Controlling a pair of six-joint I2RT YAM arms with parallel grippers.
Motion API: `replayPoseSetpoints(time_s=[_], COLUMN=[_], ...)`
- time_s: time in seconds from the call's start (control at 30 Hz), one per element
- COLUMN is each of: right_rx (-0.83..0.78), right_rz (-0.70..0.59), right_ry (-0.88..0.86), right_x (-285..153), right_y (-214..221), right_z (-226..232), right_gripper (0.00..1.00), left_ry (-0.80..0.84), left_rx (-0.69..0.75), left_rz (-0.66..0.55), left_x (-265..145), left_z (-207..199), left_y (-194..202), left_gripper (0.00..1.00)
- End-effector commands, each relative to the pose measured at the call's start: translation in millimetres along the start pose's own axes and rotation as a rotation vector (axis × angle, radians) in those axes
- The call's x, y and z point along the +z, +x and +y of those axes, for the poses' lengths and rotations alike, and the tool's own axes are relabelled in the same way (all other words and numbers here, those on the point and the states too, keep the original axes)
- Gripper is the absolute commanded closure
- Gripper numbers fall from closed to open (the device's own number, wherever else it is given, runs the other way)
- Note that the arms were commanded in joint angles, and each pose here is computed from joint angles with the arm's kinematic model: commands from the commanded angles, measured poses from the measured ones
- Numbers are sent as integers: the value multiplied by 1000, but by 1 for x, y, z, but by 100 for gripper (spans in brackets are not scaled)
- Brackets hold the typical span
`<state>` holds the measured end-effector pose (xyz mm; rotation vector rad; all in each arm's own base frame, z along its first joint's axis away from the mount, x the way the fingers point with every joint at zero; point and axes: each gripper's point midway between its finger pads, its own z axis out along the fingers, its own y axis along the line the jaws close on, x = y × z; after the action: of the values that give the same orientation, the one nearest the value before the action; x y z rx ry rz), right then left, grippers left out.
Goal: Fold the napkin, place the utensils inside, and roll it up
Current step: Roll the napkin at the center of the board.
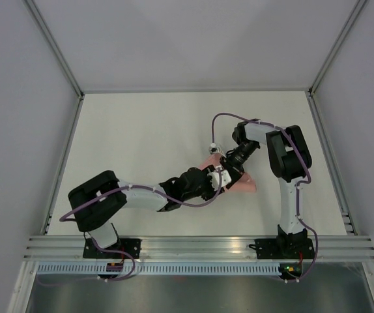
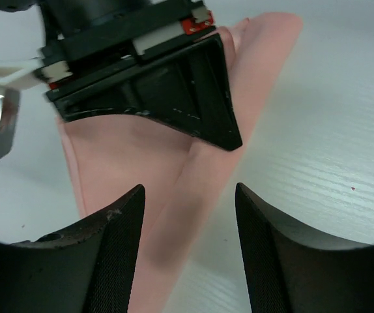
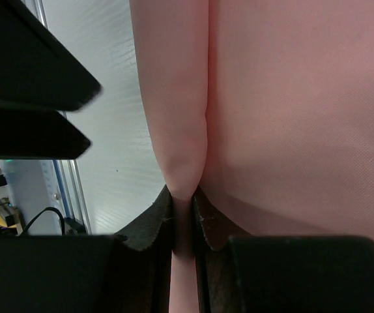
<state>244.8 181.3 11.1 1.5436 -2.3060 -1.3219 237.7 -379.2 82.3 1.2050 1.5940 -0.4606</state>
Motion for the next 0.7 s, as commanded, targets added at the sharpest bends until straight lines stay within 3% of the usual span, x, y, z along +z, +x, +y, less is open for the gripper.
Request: replayPoseSetpoints(time_s=[0.0,0.1,0.33,0.5,0.67], right_rx=[-86,-83,-73,-68,-58], right_rz=[72,74,76,80,84], right_ry=[55,52,55,57,64], right_x=[8,9,8,8,6], right_y=[16,16,17,17,18], right_z=[-34,-35,-36,-38,-41], right_gripper=[82,81,80,80,80], left_ry=[-17,-3,50,104,139], left_rx=[170,208,245,229,200], left_rz=[-36,-27,30,64,121], left_x=[20,31,46,50,52], left_z=[-1,-9,-20,-32,-39], left_y=[-19,-15,5,20,38], left_gripper=[37,29,29,33,44])
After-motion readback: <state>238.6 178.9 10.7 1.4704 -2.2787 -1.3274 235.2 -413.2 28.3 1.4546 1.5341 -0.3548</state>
